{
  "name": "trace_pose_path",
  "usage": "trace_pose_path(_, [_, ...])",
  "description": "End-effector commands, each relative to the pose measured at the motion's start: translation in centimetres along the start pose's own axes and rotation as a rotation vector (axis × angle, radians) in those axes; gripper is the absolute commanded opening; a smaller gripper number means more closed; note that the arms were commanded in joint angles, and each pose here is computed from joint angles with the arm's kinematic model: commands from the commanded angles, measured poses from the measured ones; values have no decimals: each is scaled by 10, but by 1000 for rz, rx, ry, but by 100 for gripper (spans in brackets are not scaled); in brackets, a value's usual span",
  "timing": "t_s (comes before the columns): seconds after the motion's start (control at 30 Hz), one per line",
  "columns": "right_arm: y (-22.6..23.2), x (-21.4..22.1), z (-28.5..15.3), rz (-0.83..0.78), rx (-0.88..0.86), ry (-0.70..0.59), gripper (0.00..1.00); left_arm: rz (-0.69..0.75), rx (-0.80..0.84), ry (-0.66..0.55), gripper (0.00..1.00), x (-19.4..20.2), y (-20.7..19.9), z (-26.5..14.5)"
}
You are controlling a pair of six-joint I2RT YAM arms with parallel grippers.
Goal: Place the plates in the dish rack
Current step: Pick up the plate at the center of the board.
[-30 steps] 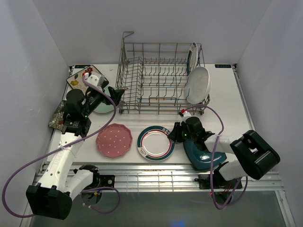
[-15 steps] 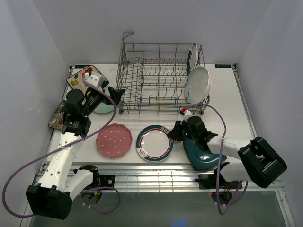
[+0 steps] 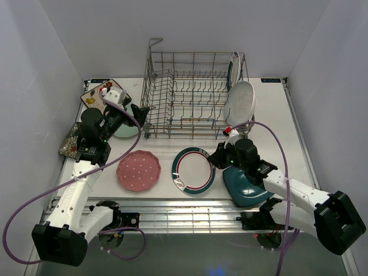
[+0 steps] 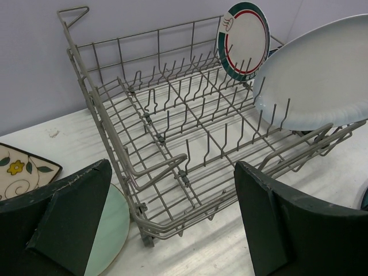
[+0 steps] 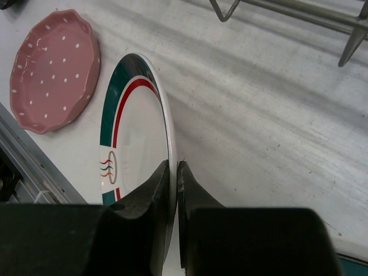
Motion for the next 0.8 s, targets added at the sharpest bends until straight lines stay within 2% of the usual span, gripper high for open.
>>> trace_pose_path(0.0, [27,-39,-11,-64,-53,-98,8,18,-45,-25,98,-13,9,-2])
trace_pose_path(0.5, [79,-111,-53,-145,-118,-276,8,16,-48,-20,98,-12,10,0])
trace_pose_path(0.77, [100,-156,-75,-106,-107,-420,8,21,-49,-26,98,-13,10,-2])
Point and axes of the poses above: each gripper's point midway between its finger pads, its own z axis out along the fingers, its own y axis along the line the jaws close on, x = y × z, the point moved 3 cm from there along -z, back along the fingers, and after that the axes turned 11 degrees about z, right-handed, at the moved point
